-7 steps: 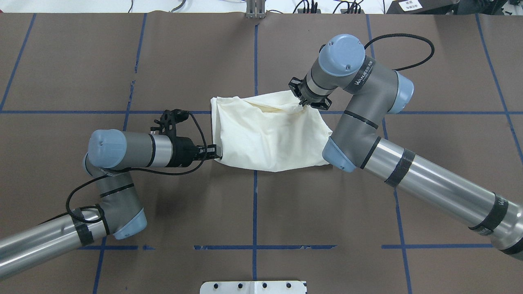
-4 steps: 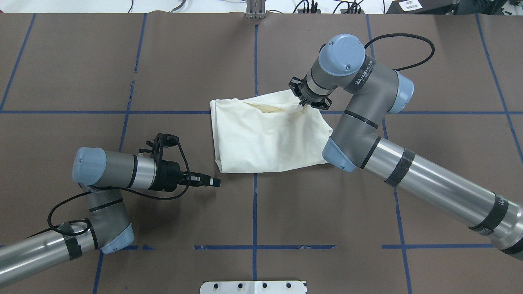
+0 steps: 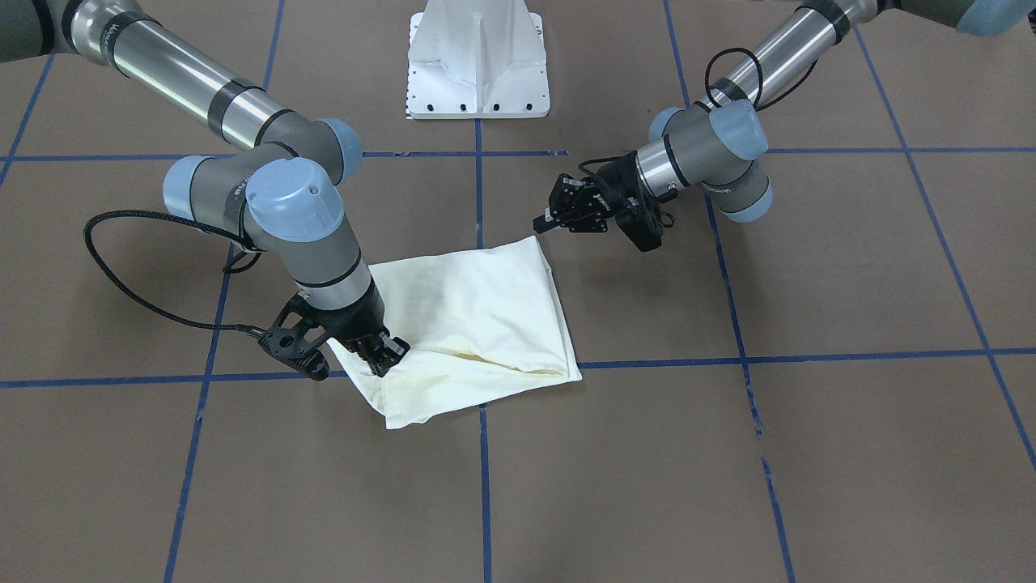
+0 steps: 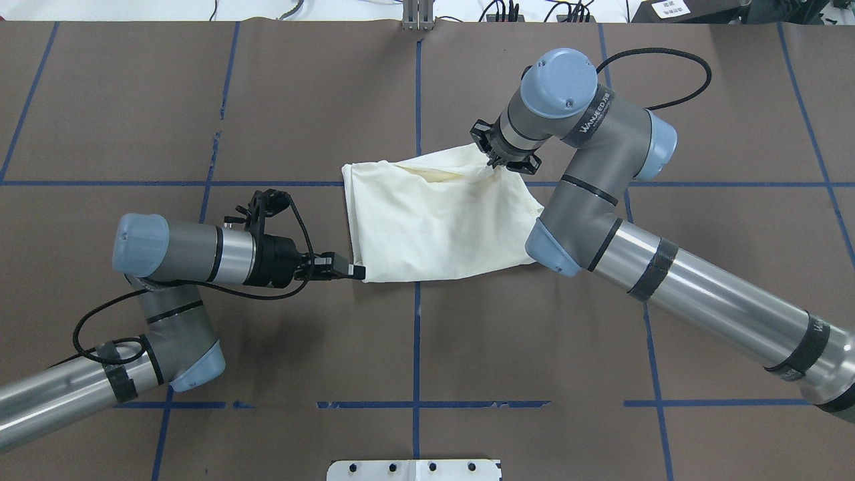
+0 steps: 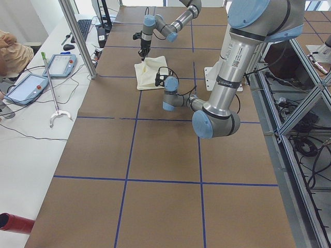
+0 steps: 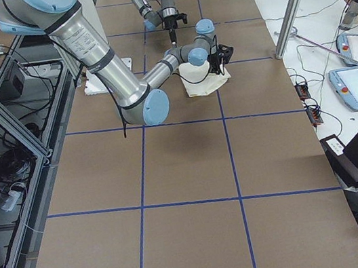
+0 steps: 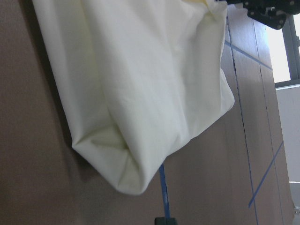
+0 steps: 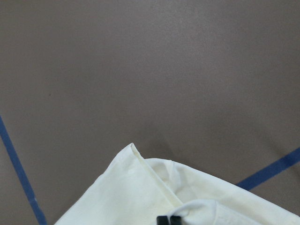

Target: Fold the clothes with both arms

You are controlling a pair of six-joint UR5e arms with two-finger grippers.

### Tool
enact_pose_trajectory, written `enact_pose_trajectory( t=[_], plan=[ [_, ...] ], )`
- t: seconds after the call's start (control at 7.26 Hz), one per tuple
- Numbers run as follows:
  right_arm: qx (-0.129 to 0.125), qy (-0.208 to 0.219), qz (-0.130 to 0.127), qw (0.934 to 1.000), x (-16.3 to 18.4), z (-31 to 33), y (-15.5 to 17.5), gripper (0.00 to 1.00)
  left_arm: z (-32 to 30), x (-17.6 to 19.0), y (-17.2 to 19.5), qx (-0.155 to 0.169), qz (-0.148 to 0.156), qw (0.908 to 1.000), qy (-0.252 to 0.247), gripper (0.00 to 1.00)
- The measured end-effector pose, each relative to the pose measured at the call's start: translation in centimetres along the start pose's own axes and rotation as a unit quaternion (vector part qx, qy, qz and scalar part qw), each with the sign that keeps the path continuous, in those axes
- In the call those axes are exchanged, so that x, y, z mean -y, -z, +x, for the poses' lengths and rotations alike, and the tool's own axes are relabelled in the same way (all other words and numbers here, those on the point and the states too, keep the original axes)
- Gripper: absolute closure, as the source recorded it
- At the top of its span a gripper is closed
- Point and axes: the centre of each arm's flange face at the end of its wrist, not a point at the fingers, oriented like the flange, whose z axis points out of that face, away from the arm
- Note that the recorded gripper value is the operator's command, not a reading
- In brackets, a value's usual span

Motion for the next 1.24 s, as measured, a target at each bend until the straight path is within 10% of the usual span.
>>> enact_pose_trajectory(
  t=[0.55, 1.24],
  plan=[
    [0.026, -0.002, -0.043, 0.9987, 4.2, -0.6, 4.8, 0.00, 2.1, 4.2, -5.8, 0.098, 0.050, 0.9931, 0.041, 1.00],
    [0.041, 0.010, -0.067, 0.9969, 1.6, -0.5, 6.2, 0.00, -2.0, 5.8, -3.2, 0.187, 0.059, 0.9798, 0.040, 1.00]
  ],
)
